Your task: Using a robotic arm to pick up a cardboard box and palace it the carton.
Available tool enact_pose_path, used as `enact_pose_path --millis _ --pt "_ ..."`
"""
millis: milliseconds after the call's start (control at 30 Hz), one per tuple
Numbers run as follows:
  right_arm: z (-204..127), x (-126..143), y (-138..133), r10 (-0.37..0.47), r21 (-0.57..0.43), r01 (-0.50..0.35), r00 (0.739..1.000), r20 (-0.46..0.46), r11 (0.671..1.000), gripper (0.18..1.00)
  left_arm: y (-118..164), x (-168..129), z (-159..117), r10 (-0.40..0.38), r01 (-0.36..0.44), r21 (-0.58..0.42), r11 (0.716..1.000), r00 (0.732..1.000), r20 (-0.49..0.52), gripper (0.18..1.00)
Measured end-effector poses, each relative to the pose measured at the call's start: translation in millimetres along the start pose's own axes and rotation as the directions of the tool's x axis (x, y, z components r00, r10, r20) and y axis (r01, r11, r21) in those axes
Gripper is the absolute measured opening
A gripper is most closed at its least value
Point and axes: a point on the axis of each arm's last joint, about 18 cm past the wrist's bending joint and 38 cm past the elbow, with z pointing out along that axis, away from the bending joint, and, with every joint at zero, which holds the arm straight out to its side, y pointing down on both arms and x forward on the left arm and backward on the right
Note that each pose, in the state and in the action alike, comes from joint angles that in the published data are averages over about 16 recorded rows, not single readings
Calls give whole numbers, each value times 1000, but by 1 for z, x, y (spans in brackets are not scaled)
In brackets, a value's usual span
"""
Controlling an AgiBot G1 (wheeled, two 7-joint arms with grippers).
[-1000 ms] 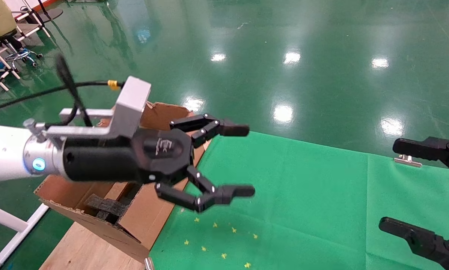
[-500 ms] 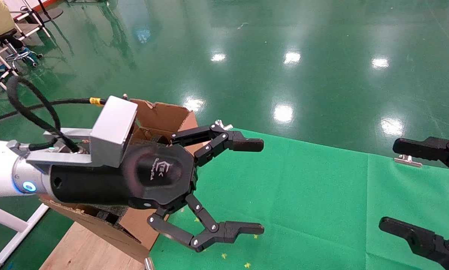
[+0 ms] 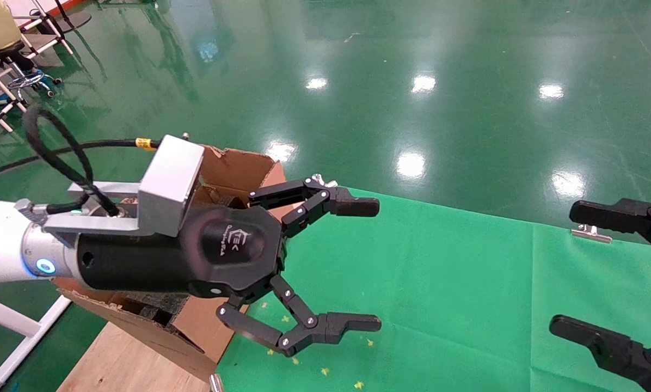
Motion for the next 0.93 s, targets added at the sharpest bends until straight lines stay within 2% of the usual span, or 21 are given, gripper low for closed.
enact_pose_path --millis 933 --pt "0 0 0 0 0 0 1000 0 1000 1001 1 -2 -1 -4 4 -5 1000 1000 5 1001"
